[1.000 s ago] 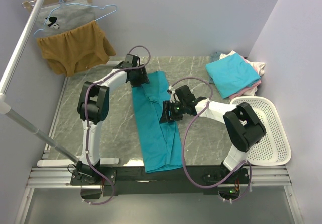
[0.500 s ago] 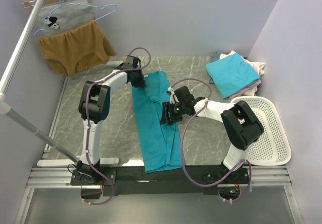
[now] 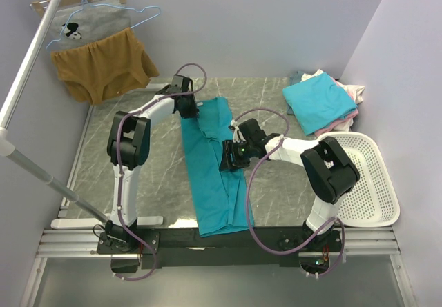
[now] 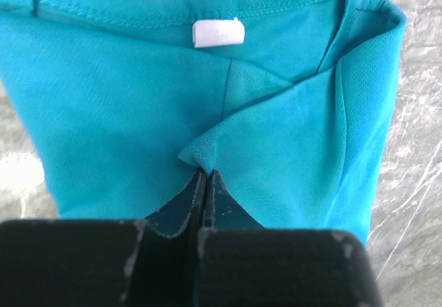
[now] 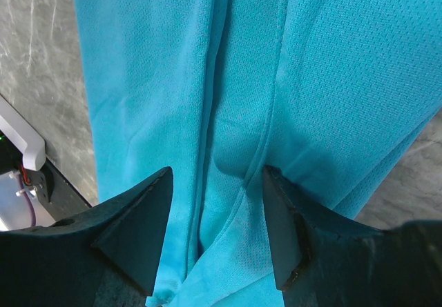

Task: Fold and stack the t-shirts
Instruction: Rotate the tshirt 90 degrees

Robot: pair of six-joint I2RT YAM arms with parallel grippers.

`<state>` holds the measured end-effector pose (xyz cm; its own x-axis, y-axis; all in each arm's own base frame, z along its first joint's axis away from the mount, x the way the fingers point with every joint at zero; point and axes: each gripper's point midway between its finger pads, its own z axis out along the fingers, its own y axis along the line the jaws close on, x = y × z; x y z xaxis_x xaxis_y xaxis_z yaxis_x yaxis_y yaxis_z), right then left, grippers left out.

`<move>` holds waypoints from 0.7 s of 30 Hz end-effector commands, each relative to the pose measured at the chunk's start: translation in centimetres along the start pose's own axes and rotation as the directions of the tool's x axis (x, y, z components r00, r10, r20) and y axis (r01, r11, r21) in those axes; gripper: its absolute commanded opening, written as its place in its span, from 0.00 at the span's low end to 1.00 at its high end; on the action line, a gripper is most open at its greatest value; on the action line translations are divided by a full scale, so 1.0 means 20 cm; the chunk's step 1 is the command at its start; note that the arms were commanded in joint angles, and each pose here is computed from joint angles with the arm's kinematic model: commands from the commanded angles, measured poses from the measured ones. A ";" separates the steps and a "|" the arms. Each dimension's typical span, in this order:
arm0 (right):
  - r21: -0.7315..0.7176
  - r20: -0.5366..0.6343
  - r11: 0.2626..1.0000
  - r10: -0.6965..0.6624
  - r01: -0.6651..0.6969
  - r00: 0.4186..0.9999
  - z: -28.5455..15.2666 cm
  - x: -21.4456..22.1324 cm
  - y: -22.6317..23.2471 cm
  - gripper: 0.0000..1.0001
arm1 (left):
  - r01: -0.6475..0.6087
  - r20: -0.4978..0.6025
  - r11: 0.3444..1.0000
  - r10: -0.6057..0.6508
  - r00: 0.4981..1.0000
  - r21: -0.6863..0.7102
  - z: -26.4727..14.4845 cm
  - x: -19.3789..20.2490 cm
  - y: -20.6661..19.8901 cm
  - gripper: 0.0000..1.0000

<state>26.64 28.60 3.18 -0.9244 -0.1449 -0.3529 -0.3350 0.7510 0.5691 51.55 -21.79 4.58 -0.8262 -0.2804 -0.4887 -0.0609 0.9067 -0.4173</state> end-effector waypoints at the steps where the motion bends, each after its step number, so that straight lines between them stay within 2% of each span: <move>1: 0.007 0.014 1.000 -0.012 0.012 1.000 0.02 -0.03 0.01 0.62 | -0.021 0.098 0.999 0.017 0.995 0.039 -0.22 -0.15 -0.12 0.01; 9: 0.010 0.018 1.000 -0.013 0.013 1.000 0.02 -0.03 0.01 0.62 | -0.012 0.097 0.998 0.006 0.995 0.064 -0.27 -0.11 -0.14 0.01; 21: 0.018 0.021 1.000 -0.019 0.019 1.000 0.01 -0.04 0.00 0.62 | 0.011 0.062 0.999 -0.008 0.998 -0.050 -0.29 -0.01 -0.02 0.01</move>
<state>26.64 28.59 3.17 -0.9245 -0.1448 -0.3527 -0.3345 0.7517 0.5684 49.05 -21.02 7.49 -0.8090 -0.2862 -0.5135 -0.0670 0.9126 -0.4032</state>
